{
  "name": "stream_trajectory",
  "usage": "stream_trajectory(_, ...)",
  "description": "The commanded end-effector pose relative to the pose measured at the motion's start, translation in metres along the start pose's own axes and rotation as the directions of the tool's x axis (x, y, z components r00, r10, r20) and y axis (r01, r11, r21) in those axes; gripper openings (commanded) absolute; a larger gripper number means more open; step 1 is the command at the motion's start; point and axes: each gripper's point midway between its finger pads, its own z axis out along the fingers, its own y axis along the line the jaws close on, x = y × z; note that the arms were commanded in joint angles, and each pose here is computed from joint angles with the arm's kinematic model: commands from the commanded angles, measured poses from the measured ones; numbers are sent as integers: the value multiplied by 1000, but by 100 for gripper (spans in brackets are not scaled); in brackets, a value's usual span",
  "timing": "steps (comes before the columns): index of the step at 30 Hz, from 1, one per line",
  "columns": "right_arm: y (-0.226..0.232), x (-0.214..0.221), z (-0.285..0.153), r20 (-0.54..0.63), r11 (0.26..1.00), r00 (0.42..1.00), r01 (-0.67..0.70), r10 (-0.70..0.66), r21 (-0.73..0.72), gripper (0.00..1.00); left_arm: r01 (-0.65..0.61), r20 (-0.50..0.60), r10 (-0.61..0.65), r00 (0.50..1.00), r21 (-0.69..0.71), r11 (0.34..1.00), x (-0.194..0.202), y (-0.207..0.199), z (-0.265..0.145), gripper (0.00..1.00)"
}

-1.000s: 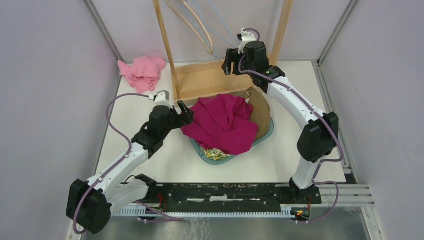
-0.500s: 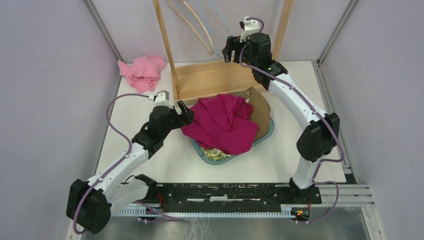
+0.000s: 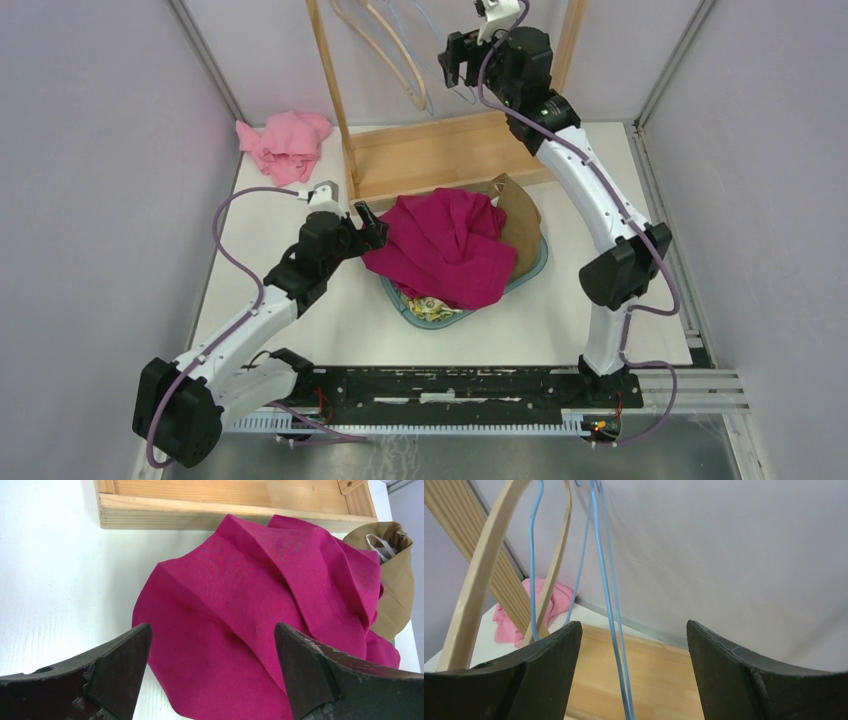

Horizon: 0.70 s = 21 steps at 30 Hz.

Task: Place the skirt on the hanger
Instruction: Pick up the hanger from the clothesline.

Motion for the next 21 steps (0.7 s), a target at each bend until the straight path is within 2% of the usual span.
stream_trajectory(1,11,-1,19,0,997,1000,18,-18,-69,83,6,42,-8,999,41,999,-20,-16,-3,99)
stream_trajectory(5,16,8,32,-9,996,1000,-14,14,-89,80,8,45,-10,999,43,999,-21,-17,-3,99)
stream_trajectory(7,14,11,38,-7,997,1000,-22,21,-79,73,8,42,-10,999,43,999,-20,-17,-3,99)
stream_trajectory(11,13,12,43,7,997,999,-34,35,-72,49,8,43,-10,999,43,999,-20,-17,-3,99)
stream_trajectory(12,14,12,44,11,997,999,-37,37,-73,36,7,42,-9,999,40,999,-20,-16,-3,99)
stream_trajectory(15,13,6,42,23,997,999,-37,38,-69,19,4,40,-5,999,34,999,-19,-15,-2,99)
stream_trajectory(17,12,4,39,26,997,999,-34,36,-65,3,3,37,-4,999,33,999,-18,-14,-2,99)
stream_trajectory(21,9,-8,27,44,998,999,-28,31,-47,1,4,37,-5,999,36,999,-18,-15,-1,99)
